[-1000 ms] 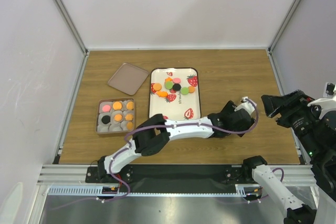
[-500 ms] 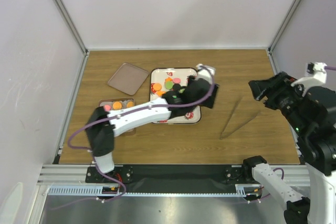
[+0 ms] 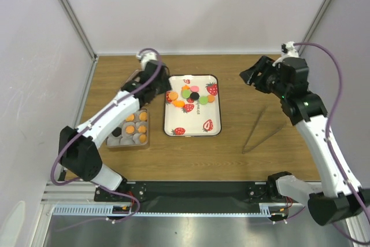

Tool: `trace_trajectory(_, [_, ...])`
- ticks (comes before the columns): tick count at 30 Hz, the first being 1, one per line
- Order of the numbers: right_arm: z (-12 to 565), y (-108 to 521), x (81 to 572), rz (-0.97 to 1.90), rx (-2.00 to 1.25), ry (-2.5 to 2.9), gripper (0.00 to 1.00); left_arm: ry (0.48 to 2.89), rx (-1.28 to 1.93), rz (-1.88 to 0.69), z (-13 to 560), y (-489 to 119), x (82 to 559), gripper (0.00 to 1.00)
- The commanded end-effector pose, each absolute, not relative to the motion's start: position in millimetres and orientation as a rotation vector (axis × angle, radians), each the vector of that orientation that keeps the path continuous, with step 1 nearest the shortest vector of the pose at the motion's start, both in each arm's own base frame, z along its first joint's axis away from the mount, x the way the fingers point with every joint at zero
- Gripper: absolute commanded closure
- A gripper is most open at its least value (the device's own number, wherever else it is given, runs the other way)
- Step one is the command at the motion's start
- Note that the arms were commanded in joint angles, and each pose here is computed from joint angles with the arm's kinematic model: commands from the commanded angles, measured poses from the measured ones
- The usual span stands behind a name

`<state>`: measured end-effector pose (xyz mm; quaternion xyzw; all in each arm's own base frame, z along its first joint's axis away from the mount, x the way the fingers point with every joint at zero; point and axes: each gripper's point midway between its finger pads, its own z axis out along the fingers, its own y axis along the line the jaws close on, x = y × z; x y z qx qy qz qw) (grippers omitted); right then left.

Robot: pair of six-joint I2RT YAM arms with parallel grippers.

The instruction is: Pack the cookies

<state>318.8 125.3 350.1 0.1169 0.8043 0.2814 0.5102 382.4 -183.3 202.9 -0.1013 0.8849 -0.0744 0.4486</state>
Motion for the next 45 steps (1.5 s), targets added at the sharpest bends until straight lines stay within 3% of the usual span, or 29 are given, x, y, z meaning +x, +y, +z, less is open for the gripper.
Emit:
trace_trajectory(1, [361.2,141.1,340.6,0.756,0.228,1.853,0.38,2.161,-0.461,-0.15,215.6,-131.3,398.2,0.37])
trace_trajectory(10, [297.7,148.1,373.9,0.688,0.151,1.988,0.38,2.16,-0.837,0.057,182.4,-11.4,441.6,0.42])
trace_trajectory(16, [270.8,153.6,378.8,0.762,0.122,2.057,0.41,2.186,-1.037,0.084,140.7,26.6,466.9,0.46])
trace_trajectory(29, [269.0,153.1,372.5,0.775,0.11,2.05,0.41,2.215,-1.292,0.122,82.1,58.6,478.1,0.49])
trace_trajectory(45, [271.4,152.3,371.7,0.774,0.099,2.045,0.41,2.232,-1.348,0.09,50.2,63.8,485.7,0.5])
